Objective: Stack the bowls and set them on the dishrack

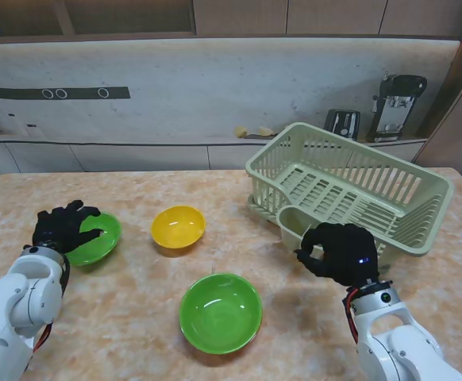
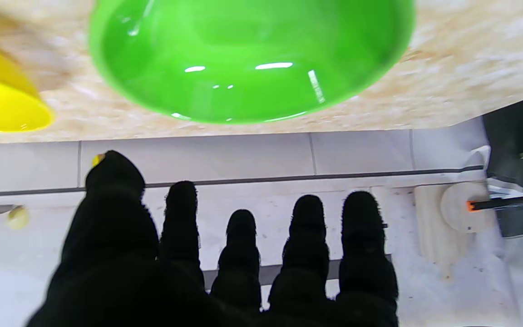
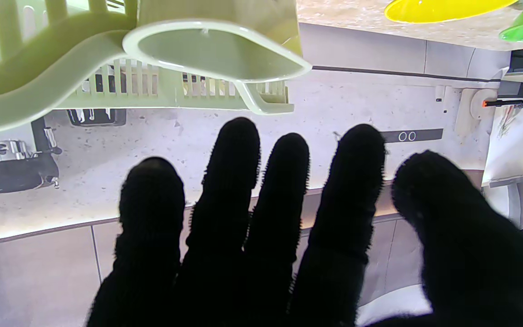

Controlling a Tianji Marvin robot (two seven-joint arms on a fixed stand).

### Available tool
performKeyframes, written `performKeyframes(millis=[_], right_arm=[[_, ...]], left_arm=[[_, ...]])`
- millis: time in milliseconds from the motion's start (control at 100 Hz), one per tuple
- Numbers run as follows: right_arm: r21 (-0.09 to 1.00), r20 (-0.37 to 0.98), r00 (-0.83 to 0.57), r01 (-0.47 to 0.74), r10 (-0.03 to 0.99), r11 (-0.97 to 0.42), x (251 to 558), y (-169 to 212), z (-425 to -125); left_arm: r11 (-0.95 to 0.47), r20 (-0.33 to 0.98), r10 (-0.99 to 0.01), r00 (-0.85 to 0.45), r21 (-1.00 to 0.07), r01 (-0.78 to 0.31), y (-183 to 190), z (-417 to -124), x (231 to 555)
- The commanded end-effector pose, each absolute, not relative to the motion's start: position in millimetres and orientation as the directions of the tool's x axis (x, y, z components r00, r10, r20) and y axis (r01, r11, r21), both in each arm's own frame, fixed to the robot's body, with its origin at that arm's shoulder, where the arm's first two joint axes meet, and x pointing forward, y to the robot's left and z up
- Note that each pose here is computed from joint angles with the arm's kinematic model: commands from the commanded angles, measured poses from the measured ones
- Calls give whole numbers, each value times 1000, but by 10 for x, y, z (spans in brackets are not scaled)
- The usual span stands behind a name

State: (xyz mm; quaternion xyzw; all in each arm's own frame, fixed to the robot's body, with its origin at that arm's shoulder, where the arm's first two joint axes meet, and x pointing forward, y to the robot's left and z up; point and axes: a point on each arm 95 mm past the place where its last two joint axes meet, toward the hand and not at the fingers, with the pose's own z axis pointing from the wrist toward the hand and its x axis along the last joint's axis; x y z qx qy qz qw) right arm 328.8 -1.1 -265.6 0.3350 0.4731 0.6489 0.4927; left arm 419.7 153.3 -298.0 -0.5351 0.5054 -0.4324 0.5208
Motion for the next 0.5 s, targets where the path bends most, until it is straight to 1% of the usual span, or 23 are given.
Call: performKeyframes(millis=[0,250,490], right_arm=[[950,-29,-296,-305,955,-65,3271,20,-2689],[953,-32,-304,-296,952,-63,3282,44,-2697],[956,-38,-313,-288,949,-57,3297,66,-2704]], left_arm=[[60,-78,-985,152,-991,-120,1644,-3022,4200],[51,-93,-966,242,-983,-175,1853,-3152,4241],[49,-117,-946,304,-974,-223,1968,-3269,4244]])
